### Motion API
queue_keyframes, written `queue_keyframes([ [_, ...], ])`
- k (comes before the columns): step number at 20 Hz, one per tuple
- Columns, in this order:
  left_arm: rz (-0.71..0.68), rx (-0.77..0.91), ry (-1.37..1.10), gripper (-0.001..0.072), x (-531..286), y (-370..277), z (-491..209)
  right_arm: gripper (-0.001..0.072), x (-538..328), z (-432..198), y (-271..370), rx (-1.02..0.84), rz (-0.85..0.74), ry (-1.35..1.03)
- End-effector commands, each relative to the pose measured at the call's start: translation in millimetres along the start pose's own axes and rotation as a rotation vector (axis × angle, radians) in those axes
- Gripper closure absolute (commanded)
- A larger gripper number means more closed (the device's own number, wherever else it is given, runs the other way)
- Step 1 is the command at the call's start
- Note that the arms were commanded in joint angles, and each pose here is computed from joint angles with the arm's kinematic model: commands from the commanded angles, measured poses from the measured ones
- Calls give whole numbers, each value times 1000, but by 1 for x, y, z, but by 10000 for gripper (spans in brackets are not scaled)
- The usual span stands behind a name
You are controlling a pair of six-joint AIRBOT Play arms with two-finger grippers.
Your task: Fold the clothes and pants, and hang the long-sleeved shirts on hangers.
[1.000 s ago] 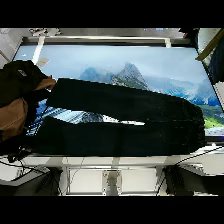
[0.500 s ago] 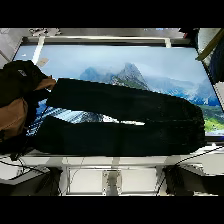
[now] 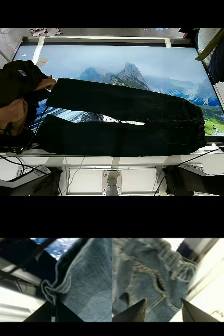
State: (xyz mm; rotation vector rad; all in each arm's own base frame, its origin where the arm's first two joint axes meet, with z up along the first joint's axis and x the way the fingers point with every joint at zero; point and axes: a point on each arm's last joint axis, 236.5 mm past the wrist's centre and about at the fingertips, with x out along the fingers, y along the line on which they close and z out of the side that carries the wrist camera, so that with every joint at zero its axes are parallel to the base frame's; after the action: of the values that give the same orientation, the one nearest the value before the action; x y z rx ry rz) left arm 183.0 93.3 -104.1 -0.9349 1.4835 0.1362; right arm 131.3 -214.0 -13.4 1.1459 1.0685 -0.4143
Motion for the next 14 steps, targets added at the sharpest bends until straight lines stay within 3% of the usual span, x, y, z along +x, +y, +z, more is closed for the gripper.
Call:
queue_keyframes([
  [1,-22,3,3,690,4,-15,2,216,32,-9,-30,61,-57,8],
  [8,-4,-55,-154,690,-14,-19,27,217,61,-8,-48,125,-33,47],
  [14,11,-79,-230,691,-25,-20,37,221,92,-2,-37,28,-61,50],
])
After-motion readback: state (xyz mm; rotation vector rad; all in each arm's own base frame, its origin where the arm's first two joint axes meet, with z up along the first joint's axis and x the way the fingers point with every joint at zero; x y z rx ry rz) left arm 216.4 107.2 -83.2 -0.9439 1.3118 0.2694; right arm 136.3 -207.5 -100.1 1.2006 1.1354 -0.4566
